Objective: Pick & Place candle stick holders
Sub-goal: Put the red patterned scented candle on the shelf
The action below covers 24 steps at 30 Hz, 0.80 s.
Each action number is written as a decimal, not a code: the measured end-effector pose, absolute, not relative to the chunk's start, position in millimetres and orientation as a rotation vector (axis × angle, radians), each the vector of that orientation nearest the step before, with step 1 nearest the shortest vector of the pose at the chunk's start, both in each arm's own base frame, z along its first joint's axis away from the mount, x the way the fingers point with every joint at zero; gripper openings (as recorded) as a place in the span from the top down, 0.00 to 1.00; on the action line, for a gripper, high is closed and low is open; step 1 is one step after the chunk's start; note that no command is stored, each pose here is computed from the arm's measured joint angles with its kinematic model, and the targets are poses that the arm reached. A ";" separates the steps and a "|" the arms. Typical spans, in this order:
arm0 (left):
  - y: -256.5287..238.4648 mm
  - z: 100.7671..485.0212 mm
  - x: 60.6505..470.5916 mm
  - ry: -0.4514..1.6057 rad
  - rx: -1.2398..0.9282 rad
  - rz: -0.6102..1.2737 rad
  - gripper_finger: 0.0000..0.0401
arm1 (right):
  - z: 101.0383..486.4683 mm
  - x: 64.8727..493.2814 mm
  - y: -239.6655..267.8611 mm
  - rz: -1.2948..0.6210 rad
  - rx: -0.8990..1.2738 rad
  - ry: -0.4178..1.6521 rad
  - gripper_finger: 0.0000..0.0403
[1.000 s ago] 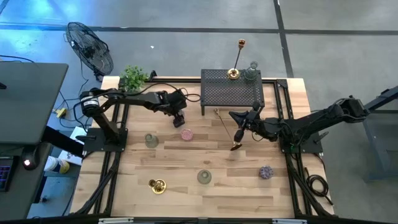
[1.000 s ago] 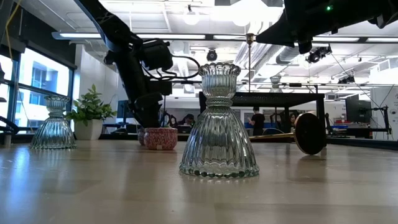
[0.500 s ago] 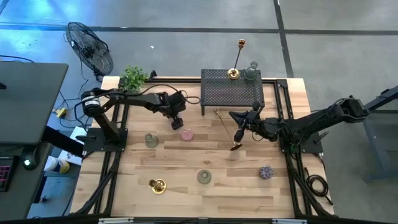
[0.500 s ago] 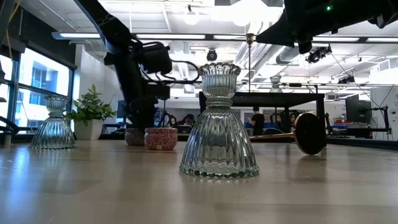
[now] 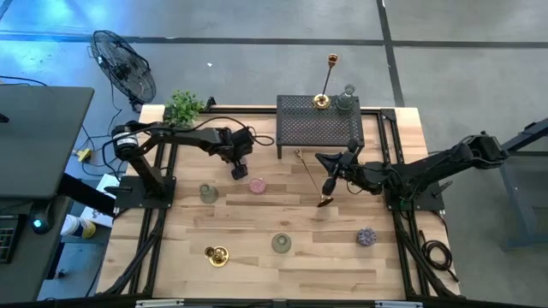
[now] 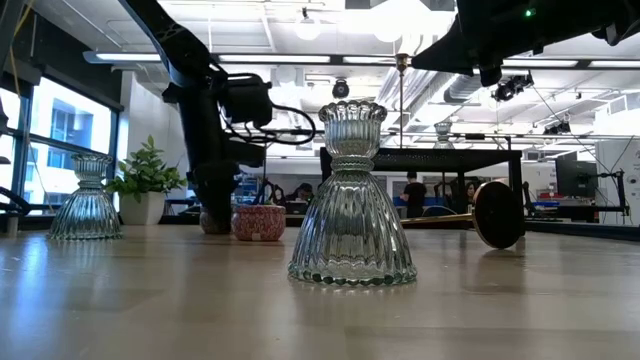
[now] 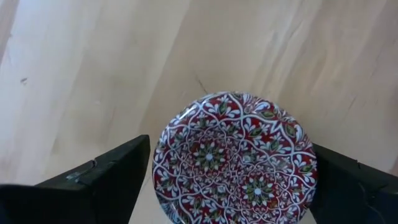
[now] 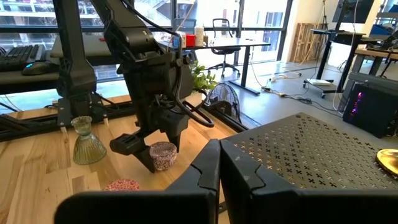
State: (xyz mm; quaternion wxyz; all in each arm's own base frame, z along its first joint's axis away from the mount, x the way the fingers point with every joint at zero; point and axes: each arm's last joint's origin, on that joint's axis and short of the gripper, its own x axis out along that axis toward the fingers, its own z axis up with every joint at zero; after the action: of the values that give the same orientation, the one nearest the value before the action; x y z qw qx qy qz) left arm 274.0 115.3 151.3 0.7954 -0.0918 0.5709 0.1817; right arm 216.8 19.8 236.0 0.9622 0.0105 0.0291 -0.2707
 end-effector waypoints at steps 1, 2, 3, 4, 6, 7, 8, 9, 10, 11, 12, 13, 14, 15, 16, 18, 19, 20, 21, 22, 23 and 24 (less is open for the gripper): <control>115.3 151.5 274.4 1.223 -0.196 0.385 0.10 | 236.0 216.8 19.8 -0.548 0.021 0.059 1.00; 115.3 151.8 274.8 1.219 -0.196 0.382 0.12 | 236.0 216.8 19.8 -0.548 0.021 0.059 1.00; 115.5 152.1 275.0 1.218 -0.194 0.384 0.14 | 236.0 216.8 19.8 -0.548 0.021 0.059 1.00; 115.8 152.2 275.0 1.219 -0.188 0.392 0.16 | 236.0 216.8 19.8 -0.548 0.021 0.059 1.00; 116.3 152.4 274.4 1.226 -0.166 0.409 0.22 | 236.0 216.8 19.8 -0.548 0.021 0.059 1.00; 116.3 152.5 274.4 1.225 -0.164 0.408 0.25 | 236.0 216.8 19.8 -0.548 0.021 0.059 1.00; 116.4 152.7 274.5 1.224 -0.165 0.407 0.28 | 236.0 216.8 19.9 -0.548 0.021 0.059 1.00; 116.2 152.7 274.5 1.224 -0.168 0.400 0.28 | 236.0 216.8 19.9 -0.548 0.021 0.059 1.00; 116.2 152.7 274.6 1.223 -0.167 0.397 0.28 | 236.0 216.8 19.8 -0.548 0.021 0.059 1.00; 116.1 153.6 274.3 1.225 -0.165 0.394 0.28 | 236.0 216.8 19.8 -0.549 0.021 0.059 1.00; 115.7 156.1 273.2 1.239 -0.160 0.390 0.28 | 236.0 216.8 19.8 -0.548 0.021 0.059 1.00; 115.6 161.0 272.4 1.256 -0.150 0.388 0.28 | 236.0 216.8 19.9 -0.548 0.021 0.059 1.00; 116.2 168.6 273.3 1.262 -0.139 0.392 0.28 | 236.0 216.8 19.8 -0.548 0.021 0.059 1.00; 117.2 178.3 275.1 1.254 -0.129 0.398 0.28 | 236.0 216.8 19.8 -0.548 0.021 0.059 1.00; 118.3 190.0 276.6 1.239 -0.118 0.407 0.28 | 236.0 216.8 19.8 -0.548 0.021 0.059 1.00; 120.5 218.1 280.4 1.198 -0.091 0.427 0.28 | 236.0 216.8 19.8 -0.548 0.021 0.059 1.00; 122.1 233.2 283.1 1.163 -0.083 0.434 0.28 | 235.9 216.8 19.8 -0.548 0.021 0.059 1.00; 125.8 249.6 285.2 1.121 -0.082 0.447 0.28 | 235.8 216.8 19.9 -0.548 0.021 0.059 1.00; 129.7 266.3 287.7 1.069 -0.085 0.460 0.28 | 235.8 216.8 19.8 -0.548 0.022 0.060 1.00; 133.9 282.2 290.3 1.009 -0.099 0.478 0.28 | 235.7 216.8 19.8 -0.548 0.022 0.060 1.00; 139.9 297.8 292.3 0.945 -0.119 0.500 0.28 | 235.7 216.8 19.8 -0.548 0.022 0.060 1.00; 146.1 311.8 293.3 0.888 -0.139 0.521 0.28 | 235.7 216.8 19.9 -0.547 0.023 0.059 1.00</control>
State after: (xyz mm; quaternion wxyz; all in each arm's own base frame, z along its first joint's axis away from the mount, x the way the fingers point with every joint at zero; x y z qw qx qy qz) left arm 293.3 146.1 311.8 0.8681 -0.0665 0.4242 0.2490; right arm 216.8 19.9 235.7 0.9624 0.0115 0.0293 -0.2698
